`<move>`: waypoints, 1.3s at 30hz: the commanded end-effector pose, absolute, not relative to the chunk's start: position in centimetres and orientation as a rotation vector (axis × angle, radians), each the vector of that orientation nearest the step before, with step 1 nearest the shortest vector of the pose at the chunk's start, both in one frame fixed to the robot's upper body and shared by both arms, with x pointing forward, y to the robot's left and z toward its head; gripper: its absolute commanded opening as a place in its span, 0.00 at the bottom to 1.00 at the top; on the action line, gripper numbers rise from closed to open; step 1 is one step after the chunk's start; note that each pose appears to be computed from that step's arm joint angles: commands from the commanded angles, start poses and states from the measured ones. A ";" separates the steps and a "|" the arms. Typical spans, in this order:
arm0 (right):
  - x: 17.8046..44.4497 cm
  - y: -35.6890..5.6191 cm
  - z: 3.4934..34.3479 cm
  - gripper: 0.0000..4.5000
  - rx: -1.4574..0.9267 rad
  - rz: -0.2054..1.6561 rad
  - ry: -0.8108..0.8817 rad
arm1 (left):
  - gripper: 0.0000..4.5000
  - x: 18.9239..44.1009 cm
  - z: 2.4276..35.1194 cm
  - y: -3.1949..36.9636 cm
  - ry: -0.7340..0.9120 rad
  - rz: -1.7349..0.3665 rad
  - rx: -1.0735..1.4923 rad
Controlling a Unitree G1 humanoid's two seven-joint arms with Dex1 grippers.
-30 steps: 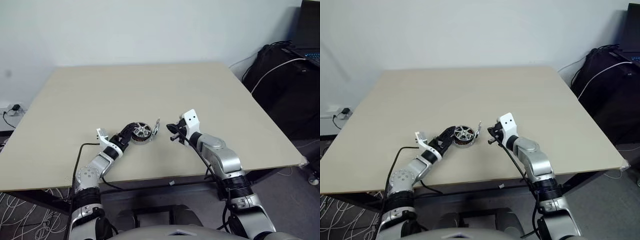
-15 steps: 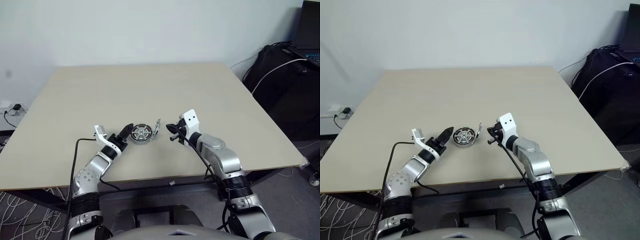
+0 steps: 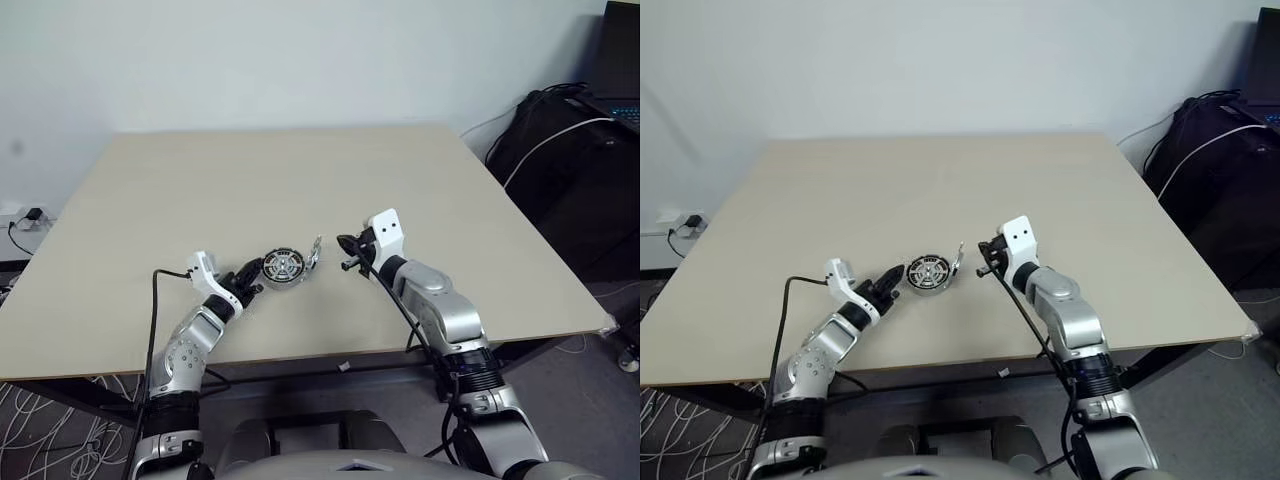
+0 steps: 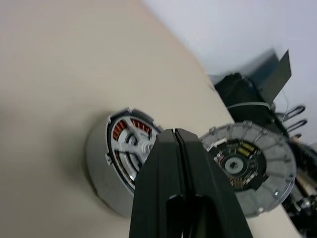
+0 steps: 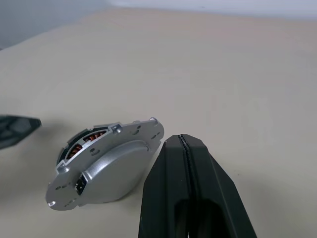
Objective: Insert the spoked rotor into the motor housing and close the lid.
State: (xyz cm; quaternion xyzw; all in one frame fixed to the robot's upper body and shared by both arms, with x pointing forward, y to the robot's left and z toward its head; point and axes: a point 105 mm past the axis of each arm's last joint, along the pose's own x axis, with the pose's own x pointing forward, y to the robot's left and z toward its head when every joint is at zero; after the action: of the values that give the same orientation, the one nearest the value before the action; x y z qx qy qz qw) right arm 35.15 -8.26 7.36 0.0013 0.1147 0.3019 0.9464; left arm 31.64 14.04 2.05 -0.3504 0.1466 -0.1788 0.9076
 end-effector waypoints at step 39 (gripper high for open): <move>34.4 4.1 3.6 0.00 -0.551 1.046 0.495 | 0.01 32.0 1.1 17.2 0.226 -0.218 -0.547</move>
State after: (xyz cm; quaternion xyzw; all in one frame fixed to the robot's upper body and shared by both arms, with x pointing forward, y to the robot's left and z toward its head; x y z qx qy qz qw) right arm 33.24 3.56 1.67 -0.2471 0.2667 0.4916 0.7912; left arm 31.68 17.31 0.47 -0.2744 0.1262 -0.1052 0.9475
